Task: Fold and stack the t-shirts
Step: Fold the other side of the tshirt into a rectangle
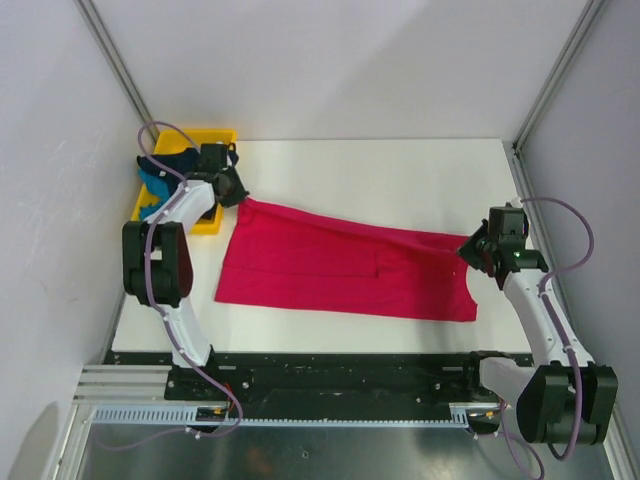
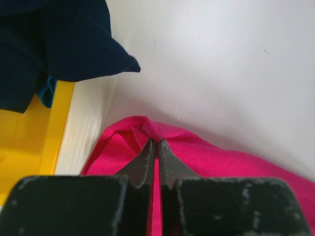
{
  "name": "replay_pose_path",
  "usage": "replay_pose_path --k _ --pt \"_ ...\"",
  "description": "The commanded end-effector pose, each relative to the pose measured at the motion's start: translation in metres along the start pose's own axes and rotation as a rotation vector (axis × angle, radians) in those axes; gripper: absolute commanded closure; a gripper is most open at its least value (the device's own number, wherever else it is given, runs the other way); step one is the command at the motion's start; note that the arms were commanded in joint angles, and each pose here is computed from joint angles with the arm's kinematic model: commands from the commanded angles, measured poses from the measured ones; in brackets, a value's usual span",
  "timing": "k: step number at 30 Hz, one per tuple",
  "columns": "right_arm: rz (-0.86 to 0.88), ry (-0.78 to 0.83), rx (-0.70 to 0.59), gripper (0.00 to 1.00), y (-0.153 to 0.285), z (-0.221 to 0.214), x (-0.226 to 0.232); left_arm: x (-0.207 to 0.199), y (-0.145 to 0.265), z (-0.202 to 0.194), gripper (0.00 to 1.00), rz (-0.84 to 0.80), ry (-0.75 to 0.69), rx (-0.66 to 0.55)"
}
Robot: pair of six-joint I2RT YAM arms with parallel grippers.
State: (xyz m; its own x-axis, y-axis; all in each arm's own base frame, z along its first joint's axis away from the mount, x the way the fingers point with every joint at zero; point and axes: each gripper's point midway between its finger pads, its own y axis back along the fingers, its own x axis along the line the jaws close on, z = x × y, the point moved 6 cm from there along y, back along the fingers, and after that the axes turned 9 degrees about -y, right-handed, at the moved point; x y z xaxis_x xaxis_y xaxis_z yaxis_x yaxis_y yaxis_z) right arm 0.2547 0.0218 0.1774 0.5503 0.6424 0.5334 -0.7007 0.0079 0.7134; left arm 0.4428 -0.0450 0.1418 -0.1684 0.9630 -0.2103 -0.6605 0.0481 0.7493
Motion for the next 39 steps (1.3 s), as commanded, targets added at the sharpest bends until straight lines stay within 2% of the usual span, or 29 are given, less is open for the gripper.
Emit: replay_pose_path --k 1,10,16,20,24,27,31,39 --pt "0.020 0.016 -0.026 1.00 0.018 0.008 0.006 0.004 0.039 0.027 0.93 0.029 -0.088 -0.085" --pt "-0.003 0.002 -0.004 1.00 0.032 -0.001 -0.003 0.012 0.061 -0.010 0.96 0.027 -0.086 -0.034" --pt "-0.050 -0.022 0.025 1.00 0.025 -0.012 -0.018 0.022 0.068 -0.053 0.93 0.038 -0.022 0.043" --pt "-0.058 -0.032 0.051 1.00 0.013 -0.020 -0.024 0.025 0.069 -0.075 0.81 0.034 0.016 0.089" --pt "-0.061 -0.034 0.057 1.00 0.005 -0.019 -0.025 0.026 0.077 -0.092 0.53 0.023 0.072 0.104" --pt "-0.040 -0.035 0.056 1.00 0.003 -0.018 -0.022 0.032 0.084 -0.100 0.45 0.045 0.139 0.077" --pt "-0.023 -0.038 0.068 1.00 -0.001 -0.018 -0.018 0.039 0.087 -0.106 0.46 0.057 0.213 0.059" --pt "-0.018 -0.031 0.071 1.00 -0.002 -0.018 -0.018 0.044 0.064 -0.109 0.63 0.089 0.281 0.065"
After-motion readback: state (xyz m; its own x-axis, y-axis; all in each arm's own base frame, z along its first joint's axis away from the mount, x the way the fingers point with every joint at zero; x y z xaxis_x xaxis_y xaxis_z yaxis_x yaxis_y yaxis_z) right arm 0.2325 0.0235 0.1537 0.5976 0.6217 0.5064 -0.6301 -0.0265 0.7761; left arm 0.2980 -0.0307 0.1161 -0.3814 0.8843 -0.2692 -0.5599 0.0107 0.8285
